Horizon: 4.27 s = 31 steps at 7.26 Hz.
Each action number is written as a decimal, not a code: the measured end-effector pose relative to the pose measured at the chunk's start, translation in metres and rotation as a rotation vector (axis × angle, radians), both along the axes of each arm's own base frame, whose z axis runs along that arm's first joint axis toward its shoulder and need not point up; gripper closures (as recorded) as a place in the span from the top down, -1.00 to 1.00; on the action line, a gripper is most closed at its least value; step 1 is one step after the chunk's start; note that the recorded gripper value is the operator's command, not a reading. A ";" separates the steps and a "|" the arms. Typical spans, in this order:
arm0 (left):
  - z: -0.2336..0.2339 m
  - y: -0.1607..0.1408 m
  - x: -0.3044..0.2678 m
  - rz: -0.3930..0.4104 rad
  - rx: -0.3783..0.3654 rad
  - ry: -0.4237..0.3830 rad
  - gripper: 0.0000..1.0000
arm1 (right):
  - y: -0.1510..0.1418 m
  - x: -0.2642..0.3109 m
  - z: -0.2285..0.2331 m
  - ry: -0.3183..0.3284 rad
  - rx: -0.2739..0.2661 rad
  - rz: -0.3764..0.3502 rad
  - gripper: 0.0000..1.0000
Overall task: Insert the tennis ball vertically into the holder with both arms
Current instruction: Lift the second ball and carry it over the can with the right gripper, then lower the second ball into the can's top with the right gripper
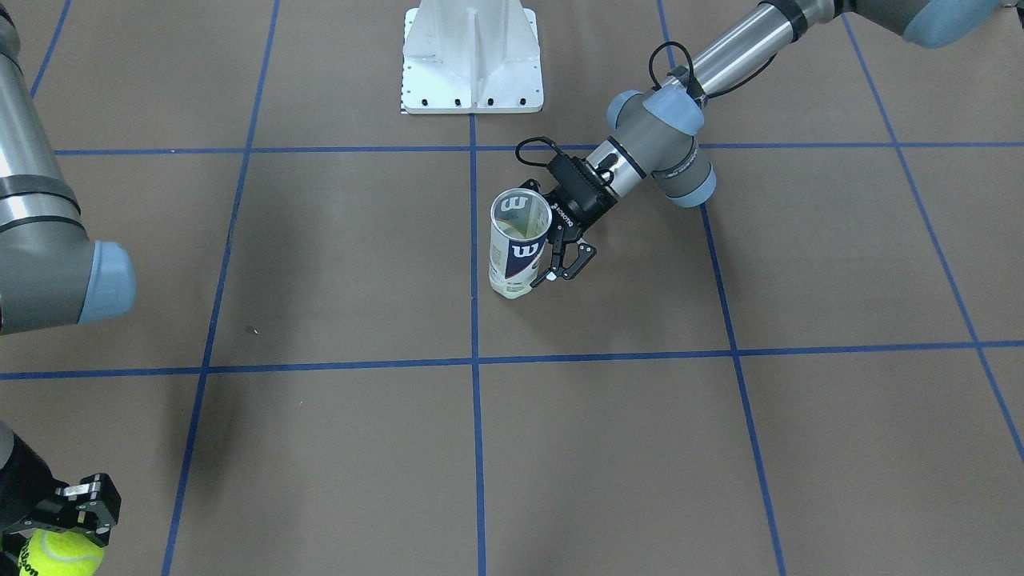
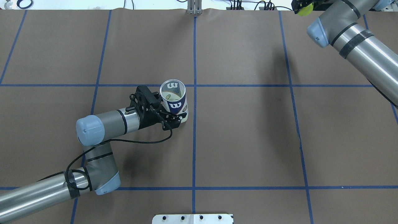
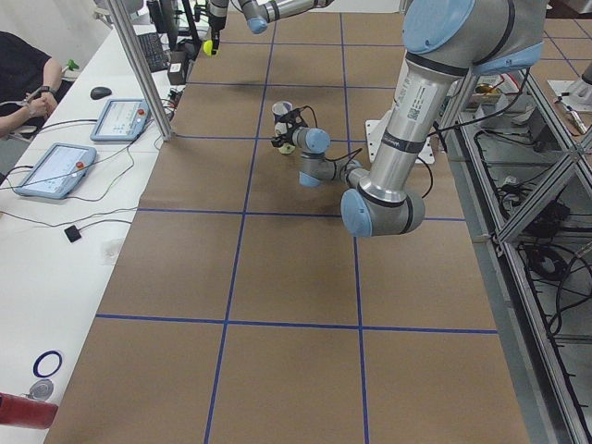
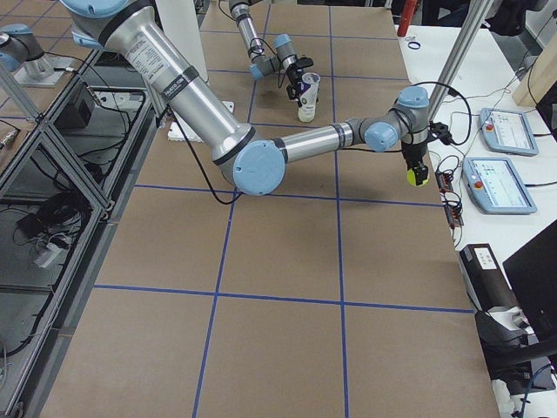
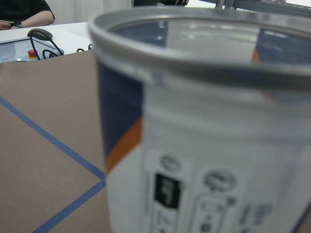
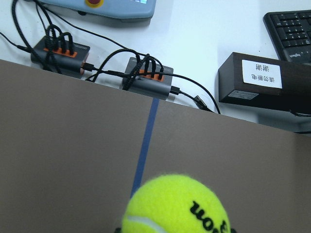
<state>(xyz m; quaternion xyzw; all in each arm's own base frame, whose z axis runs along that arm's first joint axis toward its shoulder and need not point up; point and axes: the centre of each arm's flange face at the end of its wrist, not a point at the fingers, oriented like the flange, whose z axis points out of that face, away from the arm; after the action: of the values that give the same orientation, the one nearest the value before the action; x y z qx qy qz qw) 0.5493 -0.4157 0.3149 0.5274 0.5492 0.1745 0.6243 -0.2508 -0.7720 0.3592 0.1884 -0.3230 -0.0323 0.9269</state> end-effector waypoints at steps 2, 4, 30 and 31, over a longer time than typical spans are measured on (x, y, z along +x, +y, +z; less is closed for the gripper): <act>-0.003 0.001 0.001 0.002 0.002 0.004 0.98 | 0.018 -0.012 -0.046 -0.099 -0.029 0.013 -1.00; -0.003 0.001 0.001 0.002 0.002 0.004 0.98 | 0.047 -0.033 -0.108 -0.255 -0.080 0.020 -1.00; 0.002 -0.001 -0.001 -0.001 -0.003 -0.003 0.98 | 0.300 -0.239 -0.335 -0.361 -0.289 -0.175 0.97; 0.003 -0.001 -0.001 0.000 -0.003 -0.003 0.98 | 0.303 -0.233 -0.338 -0.362 -0.287 -0.174 0.97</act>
<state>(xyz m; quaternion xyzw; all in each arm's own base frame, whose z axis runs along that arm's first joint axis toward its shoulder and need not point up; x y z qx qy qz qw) 0.5478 -0.4169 0.3175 0.5261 0.5485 0.1745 0.6261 -0.4843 -0.4687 0.0216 0.0288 -0.5003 -0.0315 0.8648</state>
